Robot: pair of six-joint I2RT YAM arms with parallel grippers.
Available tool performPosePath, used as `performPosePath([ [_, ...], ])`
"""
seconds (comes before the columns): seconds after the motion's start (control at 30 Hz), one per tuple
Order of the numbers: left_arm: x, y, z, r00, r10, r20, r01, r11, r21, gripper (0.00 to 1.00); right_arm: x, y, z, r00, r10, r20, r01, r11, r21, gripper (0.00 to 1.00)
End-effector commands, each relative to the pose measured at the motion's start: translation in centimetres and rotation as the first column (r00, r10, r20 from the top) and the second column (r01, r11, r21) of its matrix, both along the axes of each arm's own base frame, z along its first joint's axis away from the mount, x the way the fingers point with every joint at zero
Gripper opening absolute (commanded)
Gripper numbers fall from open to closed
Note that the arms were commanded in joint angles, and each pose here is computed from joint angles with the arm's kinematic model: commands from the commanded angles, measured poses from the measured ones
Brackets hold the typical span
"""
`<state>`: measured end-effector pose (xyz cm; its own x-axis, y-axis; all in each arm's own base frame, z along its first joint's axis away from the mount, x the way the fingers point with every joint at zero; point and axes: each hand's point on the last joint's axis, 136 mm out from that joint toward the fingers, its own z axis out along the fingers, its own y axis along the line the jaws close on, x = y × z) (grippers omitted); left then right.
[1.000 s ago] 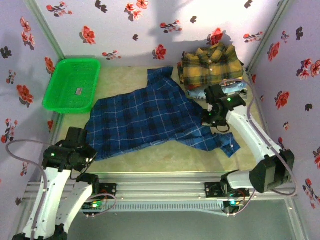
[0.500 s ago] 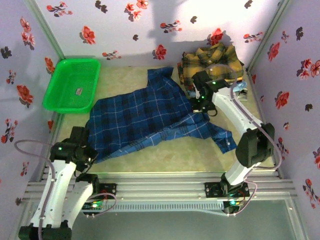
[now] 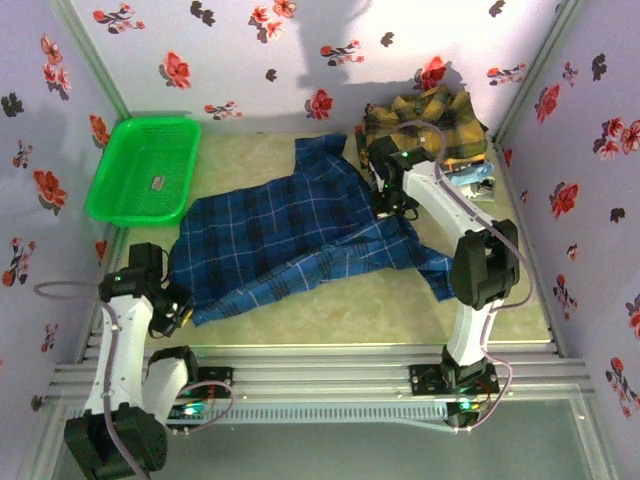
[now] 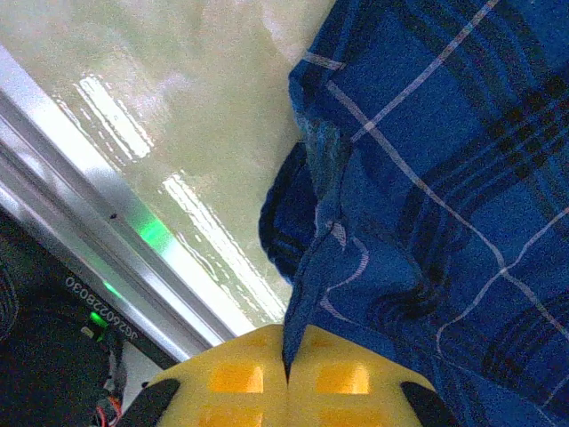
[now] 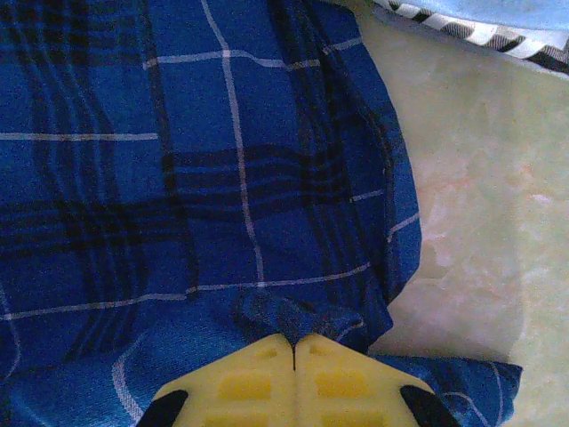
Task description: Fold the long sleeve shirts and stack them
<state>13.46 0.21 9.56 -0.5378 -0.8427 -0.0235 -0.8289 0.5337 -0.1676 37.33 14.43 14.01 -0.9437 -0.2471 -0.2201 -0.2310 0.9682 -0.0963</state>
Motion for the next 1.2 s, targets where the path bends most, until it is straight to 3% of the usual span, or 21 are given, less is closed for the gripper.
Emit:
performPosePath([
  [0.0,1.6,0.2,0.4,1.0,-0.009,0.025,0.009,1.0,-0.004,0.0,0.6,-0.9,0.3,1.0,0.024,0.015,-0.023,0.997,-0.076,0.0],
  [0.33,5.0,2.8,0.4,0.992,-0.12,-0.039,0.123,0.987,0.098,0.0,2.2,-0.7,0.0,0.996,0.085,0.036,-0.079,0.985,-0.156,0.0],
  [0.67,7.9,3.2,-0.8,0.981,-0.182,-0.067,0.188,0.977,0.096,0.03,3.5,1.0,-1.3,0.993,0.114,0.026,-0.108,0.978,-0.181,0.03],
  [0.77,8.8,3.4,-1.0,0.981,-0.187,-0.059,0.192,0.976,0.101,0.17,3.9,1.6,-1.8,0.994,0.106,0.03,-0.099,0.979,-0.18,0.06],
  [0.83,9.5,3.2,-0.3,0.982,-0.186,-0.028,0.188,0.977,0.099,0.37,4.2,1.9,-1.6,0.996,0.081,0.047,-0.072,0.983,-0.17,0.11],
  [0.9,9.8,2.7,1.4,0.983,-0.182,0.016,0.18,0.98,0.09,0.55,4.6,2.0,-0.7,0.995,0.038,0.09,-0.025,0.989,-0.147,0.3],
  [1.07,7.1,0.7,5.9,0.98,-0.147,0.137,0.143,0.989,0.041,0.85,3.1,0.6,4.3,0.972,-0.102,0.213,0.11,0.994,-0.025,0.63],
  [1.17,4.3,-0.7,7.0,0.98,-0.124,0.153,0.13,0.991,-0.024,0.86,0.3,-0.1,5.8,0.967,-0.161,0.195,0.148,0.986,0.083,0.72],
])
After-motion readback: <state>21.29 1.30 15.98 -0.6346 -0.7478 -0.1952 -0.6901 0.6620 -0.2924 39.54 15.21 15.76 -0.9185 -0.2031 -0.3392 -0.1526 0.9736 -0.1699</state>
